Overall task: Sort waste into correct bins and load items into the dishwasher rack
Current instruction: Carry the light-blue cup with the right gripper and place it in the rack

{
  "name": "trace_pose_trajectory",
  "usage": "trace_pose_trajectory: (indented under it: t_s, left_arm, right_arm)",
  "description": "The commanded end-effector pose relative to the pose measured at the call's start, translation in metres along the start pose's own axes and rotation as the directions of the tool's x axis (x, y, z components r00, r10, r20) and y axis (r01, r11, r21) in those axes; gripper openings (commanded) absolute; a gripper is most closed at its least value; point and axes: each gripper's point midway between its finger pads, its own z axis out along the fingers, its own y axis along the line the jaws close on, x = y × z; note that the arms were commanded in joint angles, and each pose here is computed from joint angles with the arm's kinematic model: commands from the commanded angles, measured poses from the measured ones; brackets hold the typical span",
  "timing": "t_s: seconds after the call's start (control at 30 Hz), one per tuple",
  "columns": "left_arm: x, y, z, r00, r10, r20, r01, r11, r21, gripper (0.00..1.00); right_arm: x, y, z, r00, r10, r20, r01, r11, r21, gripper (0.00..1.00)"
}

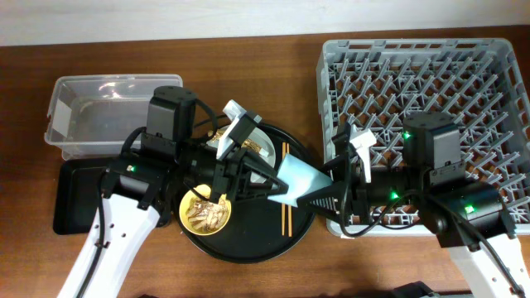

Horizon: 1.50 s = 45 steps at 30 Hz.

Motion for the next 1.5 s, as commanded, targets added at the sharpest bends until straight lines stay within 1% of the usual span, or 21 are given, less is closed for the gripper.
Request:
trace_pose_trajectory:
  t_s: [0.0,0.07,0.13,0.17,0.2,0.27,0.33,0.4,0.47,0.7,0.77,0.87,1.03,1.07,1.2,1.23,1.3,1.33,1.37,1.43,1.47]
  left_arm:
    - [-0.003,-0.005,-0.002,1.000,0.019,0.006,-0.019,1.000,-0.009,0.67]
    - [-0.007,0.011,-0.006,1.000,0.017,0.025,-0.014,0.995,-0.100,0.77]
    - [-0.008,0.032,-0.013,0.999,-0.015,0.052,0.027,0.974,-0.223,0.79]
    - [-0.006,0.046,-0.018,0.997,-0.044,0.065,0.061,0.952,-0.300,0.79]
    - [-0.002,0.060,-0.022,0.994,-0.078,0.075,0.101,0.921,-0.377,0.79]
    - [0.006,0.075,-0.029,0.989,-0.123,0.085,0.148,0.875,-0.460,0.79]
    - [0.015,0.087,-0.036,0.982,-0.166,0.093,0.190,0.828,-0.528,0.79]
    - [0.020,0.093,-0.040,0.978,-0.185,0.092,0.204,0.799,-0.566,0.79]
    - [0.023,0.093,-0.040,0.981,-0.180,0.078,0.192,0.799,-0.570,0.79]
    - [0.025,0.097,-0.043,0.979,-0.187,0.080,0.198,0.782,-0.591,0.79]
    - [0.026,0.100,-0.045,0.978,-0.191,0.082,0.201,0.767,-0.609,0.79]
    - [0.027,0.101,-0.046,0.978,-0.194,0.083,0.203,0.761,-0.617,0.79]
    - [0.028,0.101,-0.046,0.977,-0.198,0.082,0.206,0.760,-0.617,0.79]
    - [0.028,0.101,-0.046,0.977,-0.198,0.083,0.206,0.757,-0.620,0.79]
    - [0.031,0.105,-0.050,0.975,-0.207,0.082,0.211,0.735,-0.644,0.79]
    - [0.033,0.106,-0.051,0.974,-0.212,0.083,0.214,0.728,-0.652,0.79]
    - [0.037,0.110,-0.056,0.972,-0.220,0.084,0.216,0.689,-0.692,0.76]
    - [0.041,0.113,-0.063,0.973,-0.217,0.083,0.206,0.640,-0.740,0.73]
    - [0.042,0.114,-0.067,0.972,-0.216,0.088,0.206,0.614,-0.762,0.72]
    - [0.046,0.112,-0.091,0.966,-0.210,0.154,0.238,0.473,-0.848,0.72]
    - [0.049,0.109,-0.108,0.955,-0.198,0.218,0.279,0.370,-0.886,0.72]
  right_arm:
    - [0.004,-0.020,-0.013,1.000,0.013,0.012,-0.015,0.986,0.169,0.55]
    - [0.007,-0.029,-0.028,0.997,0.056,0.045,-0.066,0.964,0.259,0.55]
    - [0.015,-0.055,-0.057,0.978,0.166,0.127,-0.206,0.868,0.451,0.55]
    - [0.026,-0.077,-0.084,0.947,0.243,0.212,-0.322,0.740,0.590,0.55]
    - [0.043,-0.100,-0.122,0.900,0.295,0.320,-0.433,0.537,0.724,0.55]
    - [0.069,-0.119,-0.173,0.832,0.315,0.456,-0.534,0.239,0.811,0.55]
    - [0.097,-0.128,-0.221,0.768,0.309,0.560,-0.578,-0.040,0.815,0.55]
    - [0.111,-0.135,-0.240,0.727,0.326,0.604,-0.592,-0.149,0.792,0.55]
    - [0.121,-0.146,-0.248,0.683,0.368,0.631,-0.602,-0.204,0.772,0.55]
    - [0.131,-0.213,-0.227,0.571,0.567,0.594,-0.623,-0.173,0.763,0.55]
    - [0.127,-0.229,-0.221,0.566,0.591,0.574,-0.635,-0.131,0.761,0.55]
    - [0.134,-0.237,-0.218,0.539,0.627,0.563,-0.630,-0.144,0.763,0.56]
    - [0.141,-0.243,-0.215,0.507,0.653,0.563,-0.630,-0.164,0.759,0.84]
    - [0.139,-0.244,-0.215,0.510,0.650,0.563,-0.635,-0.157,0.757,0.87]
    - [0.112,-0.222,-0.217,0.516,0.649,0.559,-0.662,-0.112,0.741,0.87]
    - [0.102,-0.211,-0.218,0.532,0.643,0.550,-0.662,-0.089,0.744,0.87]
    - [0.076,-0.182,-0.216,0.614,0.611,0.499,-0.650,0.033,0.760,0.87]
    - [0.058,-0.154,-0.213,0.684,0.559,0.469,-0.631,0.130,0.765,0.88]
    - [0.049,-0.140,-0.211,0.717,0.526,0.458,-0.619,0.179,0.765,0.89]
    - [0.032,-0.103,-0.203,0.795,0.414,0.444,-0.579,0.296,0.760,0.90]
    - [0.027,-0.085,-0.200,0.824,0.355,0.442,-0.553,0.336,0.762,0.90]
